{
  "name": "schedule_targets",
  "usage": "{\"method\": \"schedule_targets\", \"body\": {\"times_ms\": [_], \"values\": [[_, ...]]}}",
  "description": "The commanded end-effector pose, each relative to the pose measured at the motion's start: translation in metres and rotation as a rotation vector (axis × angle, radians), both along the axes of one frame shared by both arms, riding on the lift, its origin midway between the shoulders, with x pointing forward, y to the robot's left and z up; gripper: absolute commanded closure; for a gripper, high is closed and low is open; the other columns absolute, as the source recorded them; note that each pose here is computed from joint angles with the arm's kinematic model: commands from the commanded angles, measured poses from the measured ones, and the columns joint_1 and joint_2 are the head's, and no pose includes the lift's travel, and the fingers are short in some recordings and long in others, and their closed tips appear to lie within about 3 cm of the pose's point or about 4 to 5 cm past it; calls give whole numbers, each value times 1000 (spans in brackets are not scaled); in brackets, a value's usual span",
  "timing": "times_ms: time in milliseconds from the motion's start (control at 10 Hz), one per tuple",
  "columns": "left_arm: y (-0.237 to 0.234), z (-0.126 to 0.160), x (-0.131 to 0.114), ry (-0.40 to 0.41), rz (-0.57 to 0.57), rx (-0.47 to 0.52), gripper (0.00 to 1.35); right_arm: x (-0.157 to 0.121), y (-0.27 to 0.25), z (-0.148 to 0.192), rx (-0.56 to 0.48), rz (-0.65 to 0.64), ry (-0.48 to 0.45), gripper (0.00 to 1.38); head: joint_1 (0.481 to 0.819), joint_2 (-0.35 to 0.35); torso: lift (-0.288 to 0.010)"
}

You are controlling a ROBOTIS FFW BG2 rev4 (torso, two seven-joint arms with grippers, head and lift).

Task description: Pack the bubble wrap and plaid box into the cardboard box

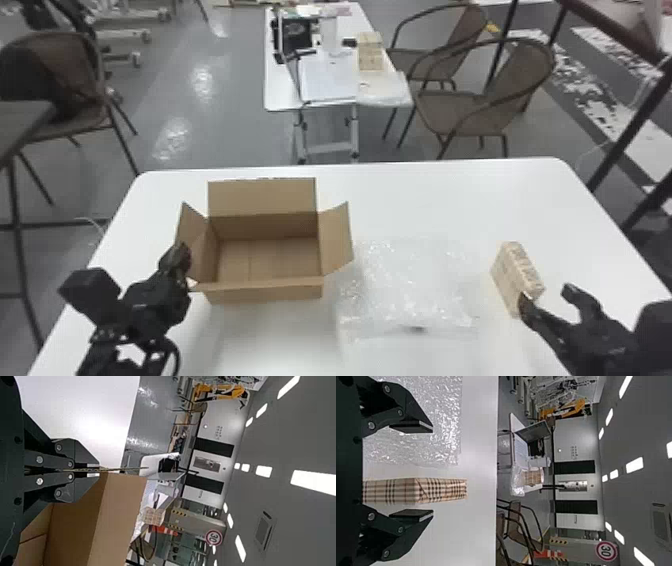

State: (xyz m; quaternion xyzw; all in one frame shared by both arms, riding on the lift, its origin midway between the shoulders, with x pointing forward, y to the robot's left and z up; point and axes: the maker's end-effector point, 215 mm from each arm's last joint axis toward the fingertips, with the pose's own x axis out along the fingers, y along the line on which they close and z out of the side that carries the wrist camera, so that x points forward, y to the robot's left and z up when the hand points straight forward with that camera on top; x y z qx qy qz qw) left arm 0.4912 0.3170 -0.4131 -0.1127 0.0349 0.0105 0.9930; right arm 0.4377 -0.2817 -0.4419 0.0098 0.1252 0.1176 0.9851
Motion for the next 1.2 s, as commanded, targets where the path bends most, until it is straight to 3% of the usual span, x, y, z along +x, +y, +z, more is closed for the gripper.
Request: {"method": "schedule_targets", "body": {"times_ms": [0,100,300,600,900,1100], "values": [[-10,-2,-1,2,-5,-9,1213,15,10,7,-28,20,27,479,695,42,-44],[-13,-2,-1,-1,-2,-16,1213,26,19,13,-54,35,33,479,695,44,-44],[-19,-2,-1,-3,1,-25,1213,35,40,1,-85,59,131,467,695,52,-44],[-17,-2,-2,-7,10,-27,1213,43,80,-37,10,72,287,410,695,83,-44],[-22,-1,0,-9,5,-32,1213,70,154,-36,133,143,330,410,695,145,-44],[-24,-4,0,-4,3,-36,1213,76,163,-42,85,146,410,415,695,186,-44]]}}
